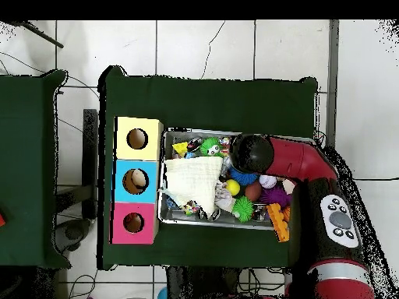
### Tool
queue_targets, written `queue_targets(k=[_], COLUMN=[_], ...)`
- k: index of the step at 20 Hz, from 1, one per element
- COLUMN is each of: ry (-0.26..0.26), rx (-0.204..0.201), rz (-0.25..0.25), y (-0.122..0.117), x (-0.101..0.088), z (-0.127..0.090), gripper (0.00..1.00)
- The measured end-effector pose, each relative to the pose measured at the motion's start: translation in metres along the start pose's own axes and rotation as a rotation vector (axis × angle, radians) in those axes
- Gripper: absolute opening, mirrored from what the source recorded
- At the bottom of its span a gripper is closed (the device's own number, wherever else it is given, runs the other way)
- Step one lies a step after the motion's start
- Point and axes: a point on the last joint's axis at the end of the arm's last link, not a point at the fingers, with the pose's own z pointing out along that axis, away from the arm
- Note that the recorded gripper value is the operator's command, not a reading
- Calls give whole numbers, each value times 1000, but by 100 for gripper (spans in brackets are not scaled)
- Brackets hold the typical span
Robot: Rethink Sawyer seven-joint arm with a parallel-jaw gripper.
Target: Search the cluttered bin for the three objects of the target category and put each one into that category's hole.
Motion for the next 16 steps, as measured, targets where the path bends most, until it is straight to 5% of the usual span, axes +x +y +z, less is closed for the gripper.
queue_targets(k=[16], ry=[13], rx=[-1], rz=[-4], y=[2], x=[19], z=[28], gripper=[100])
